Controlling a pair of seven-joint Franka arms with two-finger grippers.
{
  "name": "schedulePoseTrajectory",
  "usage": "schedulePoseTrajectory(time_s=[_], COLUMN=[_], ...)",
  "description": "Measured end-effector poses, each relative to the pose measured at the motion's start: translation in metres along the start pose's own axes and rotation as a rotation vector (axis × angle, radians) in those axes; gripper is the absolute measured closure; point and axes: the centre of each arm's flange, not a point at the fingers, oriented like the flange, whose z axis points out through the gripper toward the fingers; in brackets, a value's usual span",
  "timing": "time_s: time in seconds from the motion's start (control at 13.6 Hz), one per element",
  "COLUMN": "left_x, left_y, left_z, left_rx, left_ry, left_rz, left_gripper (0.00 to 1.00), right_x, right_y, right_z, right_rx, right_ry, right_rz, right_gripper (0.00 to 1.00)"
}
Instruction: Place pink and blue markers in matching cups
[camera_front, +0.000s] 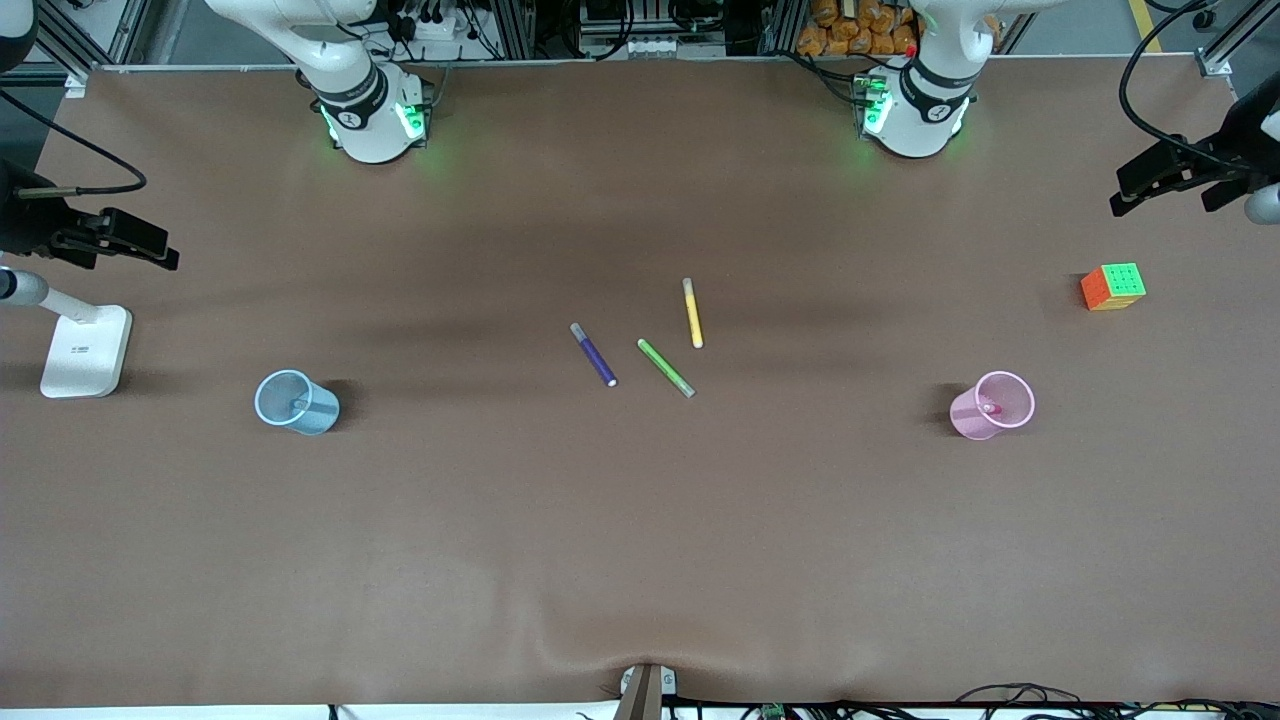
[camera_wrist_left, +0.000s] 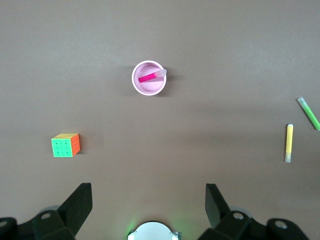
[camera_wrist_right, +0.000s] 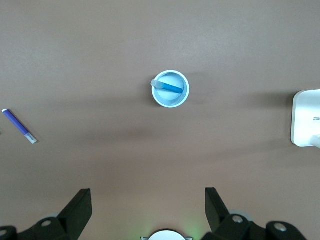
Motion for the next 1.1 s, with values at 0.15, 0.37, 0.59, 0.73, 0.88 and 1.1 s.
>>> schedulePoseTrajectory(time_s=[0.15, 0.37, 0.59, 0.73, 0.88, 1.1], left_x=[-0.0001, -0.0001, 0.0000, 0.0000, 0.0000, 0.0001], left_y=[0.0010, 0.0008, 0.0001, 0.0000, -0.0003, -0.0006], left_z=[-0.0003, -0.0004, -0.0004, -0.0004, -0.0004, -0.0002], left_rx=[0.000, 0.000, 0.000, 0.000, 0.000, 0.000], left_ry=[0.001, 0.001, 0.001, 0.001, 0.001, 0.000], left_rz=[0.002, 0.001, 0.000, 0.000, -0.001, -0.001], left_gripper=[0.00, 0.00, 0.00, 0.00, 0.00, 0.00], right_x=[0.0000, 0.0002, 0.0006, 0.0008, 0.0011, 0.0019], right_y=[-0.0009, -0.0055, -0.0074, -0.0073, -0.0073, -0.0073], right_z=[0.0003, 0.0017, 0.0033, 0.0041, 0.0041, 0.0039], right_rx=[-0.001, -0.004, -0.006, -0.007, -0.007, -0.007], right_ry=[0.000, -0.002, -0.003, -0.004, -0.001, 0.005], right_rz=[-0.002, -0.010, -0.014, -0.014, -0.014, -0.014], right_gripper=[0.00, 0.00, 0.00, 0.00, 0.00, 0.00])
